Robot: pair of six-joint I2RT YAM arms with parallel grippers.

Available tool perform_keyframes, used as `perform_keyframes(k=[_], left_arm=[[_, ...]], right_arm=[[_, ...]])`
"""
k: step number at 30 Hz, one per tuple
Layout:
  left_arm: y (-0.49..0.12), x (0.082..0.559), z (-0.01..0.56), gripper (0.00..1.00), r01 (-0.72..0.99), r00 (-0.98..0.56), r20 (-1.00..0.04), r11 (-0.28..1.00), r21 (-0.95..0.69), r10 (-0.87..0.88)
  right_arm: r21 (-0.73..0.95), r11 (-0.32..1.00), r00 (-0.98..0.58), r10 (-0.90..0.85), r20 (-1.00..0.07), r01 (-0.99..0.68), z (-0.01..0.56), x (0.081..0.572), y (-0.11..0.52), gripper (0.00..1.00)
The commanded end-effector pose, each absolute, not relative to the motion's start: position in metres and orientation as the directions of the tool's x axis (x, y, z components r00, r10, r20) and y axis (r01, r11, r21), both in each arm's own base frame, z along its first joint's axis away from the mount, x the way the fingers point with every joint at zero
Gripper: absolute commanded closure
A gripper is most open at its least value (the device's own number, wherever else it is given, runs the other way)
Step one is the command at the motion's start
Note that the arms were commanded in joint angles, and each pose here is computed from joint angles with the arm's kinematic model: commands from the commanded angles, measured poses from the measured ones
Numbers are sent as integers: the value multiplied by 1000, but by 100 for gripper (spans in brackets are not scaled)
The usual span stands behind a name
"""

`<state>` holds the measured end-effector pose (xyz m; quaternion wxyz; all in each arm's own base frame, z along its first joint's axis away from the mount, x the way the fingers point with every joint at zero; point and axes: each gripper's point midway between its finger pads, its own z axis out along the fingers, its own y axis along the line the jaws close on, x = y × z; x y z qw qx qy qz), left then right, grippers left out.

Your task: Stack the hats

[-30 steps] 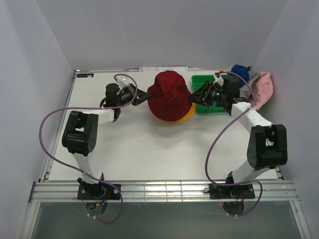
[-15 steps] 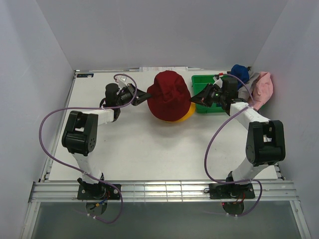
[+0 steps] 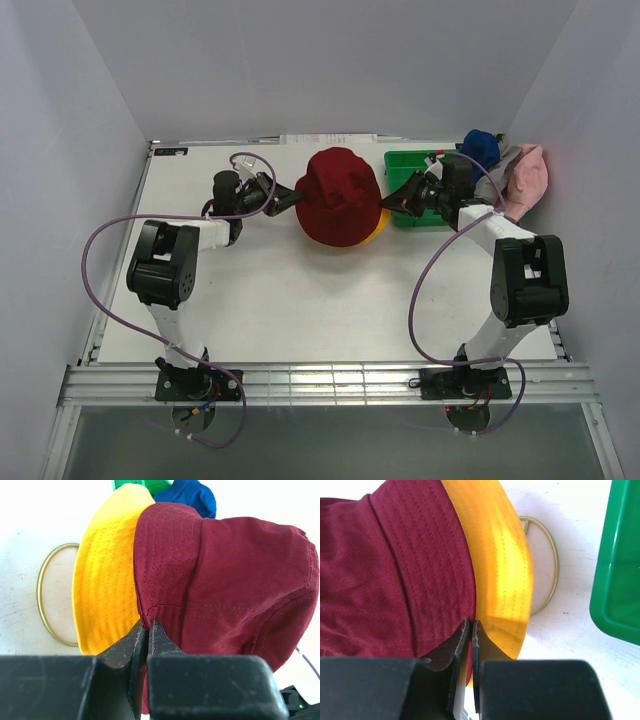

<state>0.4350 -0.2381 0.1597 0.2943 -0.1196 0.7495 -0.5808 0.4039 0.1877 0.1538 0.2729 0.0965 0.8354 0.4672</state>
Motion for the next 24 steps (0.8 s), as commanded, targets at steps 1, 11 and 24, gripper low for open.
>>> perform_keyframes(k=[1, 11, 24], left_arm=[[-228, 436, 141, 100, 126, -793, -296, 332, -935, -532], [-225, 435, 119, 100, 73, -799, -264, 349, -934, -540], [-218, 436, 106, 100, 29, -800, -233, 351, -936, -553]], right_arm=[[809, 582, -828, 413, -380, -80, 137, 406, 182, 92], [772, 634, -840, 398, -370, -40, 113, 404, 174, 92], [744, 668, -851, 377, -366, -24, 96, 405, 169, 92]])
